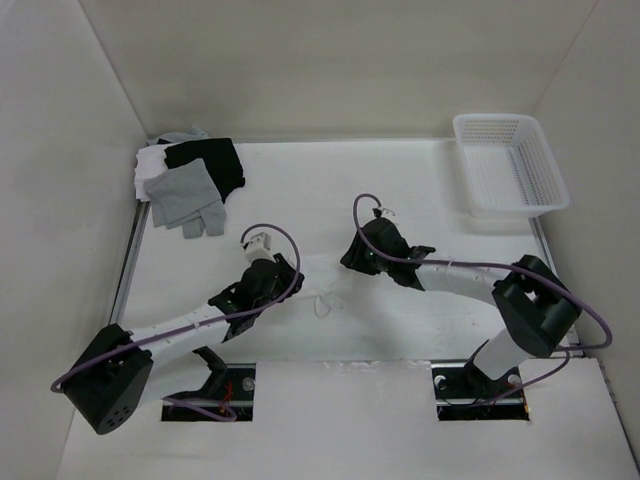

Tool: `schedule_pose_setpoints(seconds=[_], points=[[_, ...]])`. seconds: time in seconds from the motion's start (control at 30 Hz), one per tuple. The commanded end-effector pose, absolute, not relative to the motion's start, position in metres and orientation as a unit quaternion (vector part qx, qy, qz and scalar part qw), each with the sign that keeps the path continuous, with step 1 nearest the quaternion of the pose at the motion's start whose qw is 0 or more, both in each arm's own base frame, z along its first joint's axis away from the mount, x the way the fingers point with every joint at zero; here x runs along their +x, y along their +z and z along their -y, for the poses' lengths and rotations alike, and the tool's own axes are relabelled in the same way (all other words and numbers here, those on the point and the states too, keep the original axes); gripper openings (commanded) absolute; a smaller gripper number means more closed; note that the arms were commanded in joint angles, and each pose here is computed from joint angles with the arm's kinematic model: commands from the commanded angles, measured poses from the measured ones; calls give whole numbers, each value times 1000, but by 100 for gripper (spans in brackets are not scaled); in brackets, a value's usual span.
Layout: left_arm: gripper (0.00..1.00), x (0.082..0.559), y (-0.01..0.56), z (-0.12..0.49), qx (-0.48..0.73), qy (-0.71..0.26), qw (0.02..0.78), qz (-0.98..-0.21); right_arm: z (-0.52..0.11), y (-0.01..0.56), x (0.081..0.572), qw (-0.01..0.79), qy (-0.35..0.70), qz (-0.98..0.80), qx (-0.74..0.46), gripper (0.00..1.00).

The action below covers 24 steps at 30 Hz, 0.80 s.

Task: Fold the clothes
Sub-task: Fold the tank top

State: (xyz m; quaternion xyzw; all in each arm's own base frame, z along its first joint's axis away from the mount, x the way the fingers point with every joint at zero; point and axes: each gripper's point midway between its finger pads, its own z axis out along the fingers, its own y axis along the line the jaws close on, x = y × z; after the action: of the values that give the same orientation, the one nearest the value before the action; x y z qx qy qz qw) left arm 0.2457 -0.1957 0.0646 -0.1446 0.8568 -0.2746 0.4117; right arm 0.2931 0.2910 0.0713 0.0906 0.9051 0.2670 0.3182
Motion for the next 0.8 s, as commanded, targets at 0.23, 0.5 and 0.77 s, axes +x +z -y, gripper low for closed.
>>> schedule_pose_setpoints(seconds=[0.23,0.5,0.77], points=[[29,262,59,209,-130,-255,414,-864,-293,71,306,331,284,-896,86,45],[8,262,62,208,-131,-268,411,-861,-299,48,320,310,275,-907,79,43],[4,253,62,202,-136,-302,385,-861,-295,40,336,323,292,-892,122,10]])
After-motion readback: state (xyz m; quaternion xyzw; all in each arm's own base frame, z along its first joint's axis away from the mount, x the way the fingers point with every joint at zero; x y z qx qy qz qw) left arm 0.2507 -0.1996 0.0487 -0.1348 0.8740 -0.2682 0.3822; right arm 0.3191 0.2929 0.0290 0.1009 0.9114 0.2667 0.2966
